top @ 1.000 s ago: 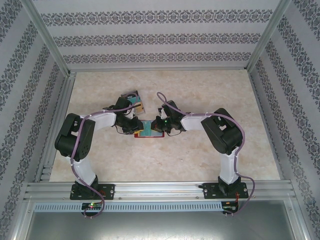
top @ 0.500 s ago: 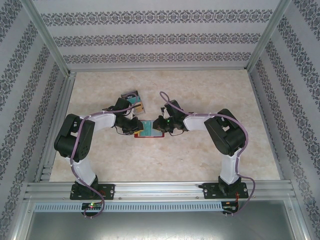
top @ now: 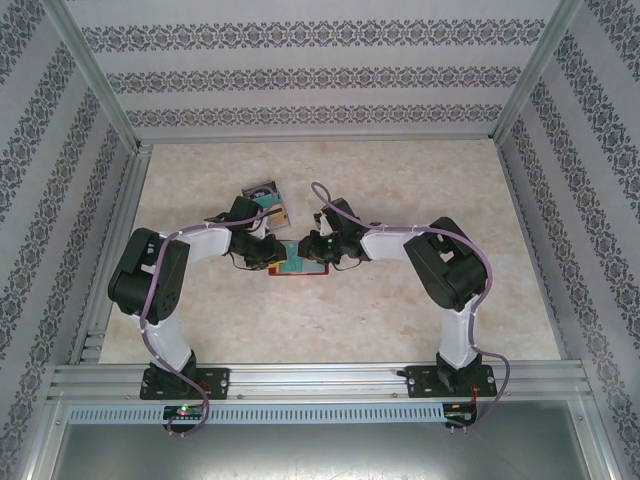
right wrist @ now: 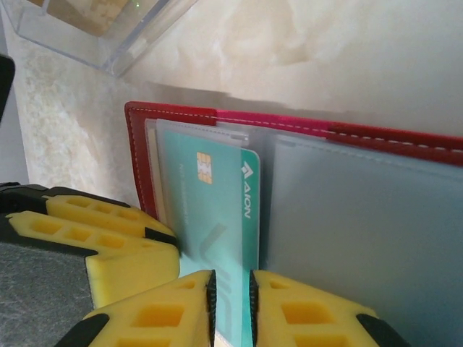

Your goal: Take the credit cards out of the card holder

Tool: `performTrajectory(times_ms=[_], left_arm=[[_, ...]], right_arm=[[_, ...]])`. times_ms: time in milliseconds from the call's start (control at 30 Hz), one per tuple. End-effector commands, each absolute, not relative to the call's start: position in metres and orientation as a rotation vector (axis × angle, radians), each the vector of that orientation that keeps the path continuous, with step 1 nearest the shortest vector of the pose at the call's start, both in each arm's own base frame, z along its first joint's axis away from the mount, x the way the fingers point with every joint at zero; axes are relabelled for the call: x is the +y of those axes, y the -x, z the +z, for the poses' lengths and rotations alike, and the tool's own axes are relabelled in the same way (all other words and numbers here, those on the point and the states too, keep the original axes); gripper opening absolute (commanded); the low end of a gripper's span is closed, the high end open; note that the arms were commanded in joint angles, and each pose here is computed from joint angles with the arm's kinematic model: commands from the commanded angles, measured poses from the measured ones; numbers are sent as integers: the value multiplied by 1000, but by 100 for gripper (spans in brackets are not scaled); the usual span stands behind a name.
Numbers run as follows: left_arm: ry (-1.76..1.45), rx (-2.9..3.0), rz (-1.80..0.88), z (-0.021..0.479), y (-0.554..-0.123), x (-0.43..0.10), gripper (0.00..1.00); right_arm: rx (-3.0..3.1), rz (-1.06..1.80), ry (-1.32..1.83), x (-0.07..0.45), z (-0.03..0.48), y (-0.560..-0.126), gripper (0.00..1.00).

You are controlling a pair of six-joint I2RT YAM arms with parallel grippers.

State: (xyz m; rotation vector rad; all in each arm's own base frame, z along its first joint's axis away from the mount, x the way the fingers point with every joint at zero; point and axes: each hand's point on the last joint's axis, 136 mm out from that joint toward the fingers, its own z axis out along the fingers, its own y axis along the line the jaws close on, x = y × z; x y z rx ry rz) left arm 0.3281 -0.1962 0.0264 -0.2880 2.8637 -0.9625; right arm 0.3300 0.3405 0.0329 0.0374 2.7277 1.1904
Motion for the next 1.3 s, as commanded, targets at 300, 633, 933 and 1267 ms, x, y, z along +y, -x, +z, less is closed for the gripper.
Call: performTrajectory(times_ms=[300, 633, 933, 1267], left_arm=[[350, 2938, -905, 10, -312, -187, 21], [350, 2944, -920, 8, -311, -188, 21], [357, 2948, -906, 8, -310, -184, 21], [367, 2963, -897, 4, -308, -183, 20]], right_arm=[[2785, 1134, -1, 344, 19, -324, 24], [2767, 1205, 31, 357, 23, -322, 15], [2741, 1218, -28, 344, 24, -323, 15], [2713, 1273, -57, 340, 28, -323, 20]])
